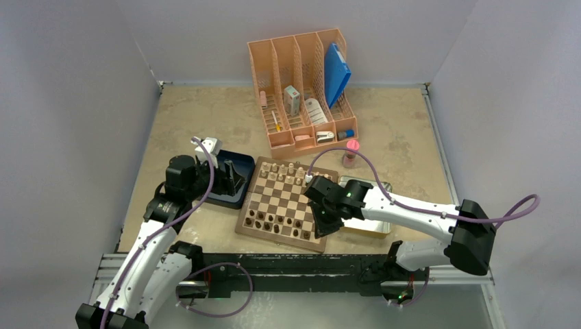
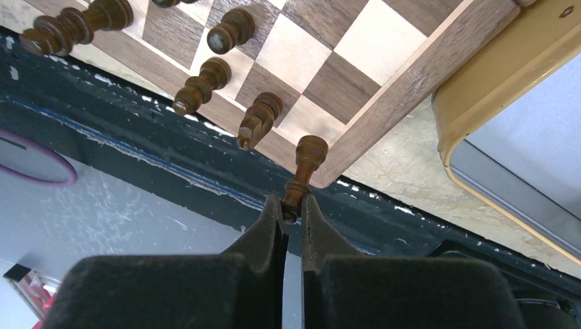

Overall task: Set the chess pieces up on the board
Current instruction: Place the chess piece on the chessboard.

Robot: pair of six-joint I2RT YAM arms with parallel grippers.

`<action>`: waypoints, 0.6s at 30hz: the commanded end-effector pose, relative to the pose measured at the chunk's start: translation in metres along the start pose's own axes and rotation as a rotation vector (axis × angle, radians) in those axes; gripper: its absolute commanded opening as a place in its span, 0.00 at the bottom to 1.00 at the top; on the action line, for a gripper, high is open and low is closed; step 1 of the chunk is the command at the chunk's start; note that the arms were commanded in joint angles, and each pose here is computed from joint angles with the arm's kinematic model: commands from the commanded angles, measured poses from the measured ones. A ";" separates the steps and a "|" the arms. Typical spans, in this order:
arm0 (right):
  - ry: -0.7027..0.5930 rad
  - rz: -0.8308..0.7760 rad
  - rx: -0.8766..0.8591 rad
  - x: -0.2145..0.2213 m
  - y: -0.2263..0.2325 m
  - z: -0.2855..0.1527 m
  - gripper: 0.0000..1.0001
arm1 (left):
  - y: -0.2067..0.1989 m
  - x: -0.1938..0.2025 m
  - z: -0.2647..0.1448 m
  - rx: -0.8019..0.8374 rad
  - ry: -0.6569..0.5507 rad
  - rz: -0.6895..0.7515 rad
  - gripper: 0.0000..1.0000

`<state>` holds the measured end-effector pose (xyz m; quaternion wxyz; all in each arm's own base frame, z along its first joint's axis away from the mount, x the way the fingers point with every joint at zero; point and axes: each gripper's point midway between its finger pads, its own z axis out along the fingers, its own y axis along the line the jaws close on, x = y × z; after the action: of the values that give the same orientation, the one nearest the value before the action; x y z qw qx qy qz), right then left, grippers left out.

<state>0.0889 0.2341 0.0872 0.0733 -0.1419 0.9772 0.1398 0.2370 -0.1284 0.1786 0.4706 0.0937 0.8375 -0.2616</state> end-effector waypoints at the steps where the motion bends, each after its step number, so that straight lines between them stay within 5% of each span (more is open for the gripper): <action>1: 0.043 -0.021 -0.011 0.008 -0.001 0.005 0.00 | -0.008 -0.026 -0.005 0.009 -0.069 0.019 0.72; 18: 0.048 -0.046 0.012 0.004 -0.003 0.016 0.09 | -0.004 -0.026 -0.006 -0.014 -0.073 0.018 0.72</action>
<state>0.0876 0.2371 0.0727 0.0584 -0.1596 0.9763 0.1337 0.2380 -0.1257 0.1784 0.4715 0.0888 0.8397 -0.2544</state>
